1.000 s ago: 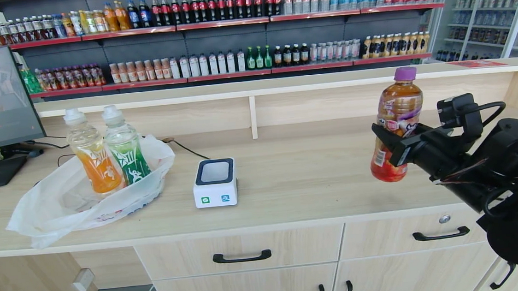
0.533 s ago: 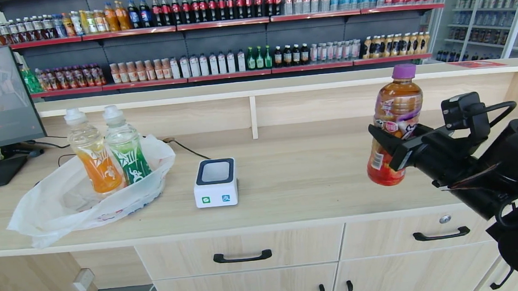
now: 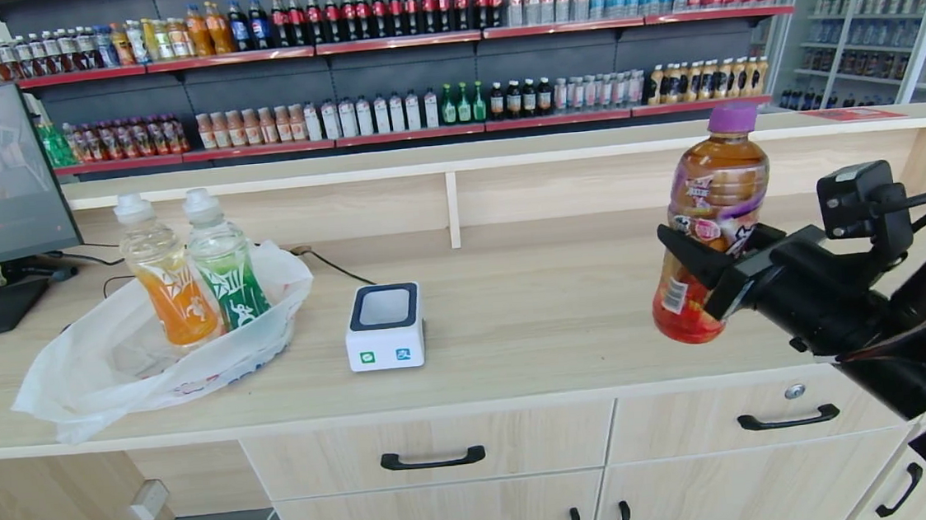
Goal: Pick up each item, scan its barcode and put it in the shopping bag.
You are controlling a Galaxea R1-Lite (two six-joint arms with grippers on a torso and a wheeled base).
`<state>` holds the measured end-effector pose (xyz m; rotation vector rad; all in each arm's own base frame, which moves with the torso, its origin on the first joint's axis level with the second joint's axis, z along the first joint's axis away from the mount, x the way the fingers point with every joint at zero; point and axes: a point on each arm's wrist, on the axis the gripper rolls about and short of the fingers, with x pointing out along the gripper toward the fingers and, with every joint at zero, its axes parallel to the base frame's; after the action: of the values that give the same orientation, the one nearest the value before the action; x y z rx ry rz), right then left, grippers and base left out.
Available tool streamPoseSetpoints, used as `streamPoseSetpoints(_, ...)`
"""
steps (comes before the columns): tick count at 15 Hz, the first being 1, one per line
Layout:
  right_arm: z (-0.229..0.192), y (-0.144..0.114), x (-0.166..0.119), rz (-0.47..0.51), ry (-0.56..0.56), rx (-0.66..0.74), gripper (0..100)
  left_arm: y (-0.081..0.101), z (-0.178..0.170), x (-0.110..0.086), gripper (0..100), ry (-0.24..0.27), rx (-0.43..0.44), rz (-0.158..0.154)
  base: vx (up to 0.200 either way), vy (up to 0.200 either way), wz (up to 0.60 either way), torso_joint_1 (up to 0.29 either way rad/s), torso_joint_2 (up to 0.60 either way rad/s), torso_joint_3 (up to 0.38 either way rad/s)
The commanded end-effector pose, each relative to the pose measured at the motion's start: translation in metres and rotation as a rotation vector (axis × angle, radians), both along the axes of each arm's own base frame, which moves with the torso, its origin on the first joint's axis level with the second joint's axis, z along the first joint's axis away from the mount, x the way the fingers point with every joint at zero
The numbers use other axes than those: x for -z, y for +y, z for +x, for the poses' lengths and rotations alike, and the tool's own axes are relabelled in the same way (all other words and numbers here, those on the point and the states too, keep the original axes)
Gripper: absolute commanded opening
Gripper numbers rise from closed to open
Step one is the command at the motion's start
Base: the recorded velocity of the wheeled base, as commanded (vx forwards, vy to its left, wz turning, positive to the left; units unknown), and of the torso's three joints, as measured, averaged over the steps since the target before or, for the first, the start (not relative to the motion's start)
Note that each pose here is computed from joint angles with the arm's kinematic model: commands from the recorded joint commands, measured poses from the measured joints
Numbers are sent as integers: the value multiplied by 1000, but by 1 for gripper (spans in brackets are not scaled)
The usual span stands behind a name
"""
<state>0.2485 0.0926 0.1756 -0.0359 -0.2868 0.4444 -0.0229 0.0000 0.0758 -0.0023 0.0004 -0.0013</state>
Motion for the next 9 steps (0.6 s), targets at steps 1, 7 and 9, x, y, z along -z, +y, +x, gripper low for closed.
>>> streamPoseSetpoints(1,-29,16,-3,2,-3,-103,0,0,0,0,100,0,0,-1,0,0,0,0,0,0)
streamPoseSetpoints(7,-77,42,0,87,79,-340,0,0,0,0,100,0,0,-1,0,0,0,0,0,0)
streamPoseSetpoints(9,-79,41,-6,167,103,-368,0,0,0,0,100,0,0,-1,0,0,0,0,0,0)
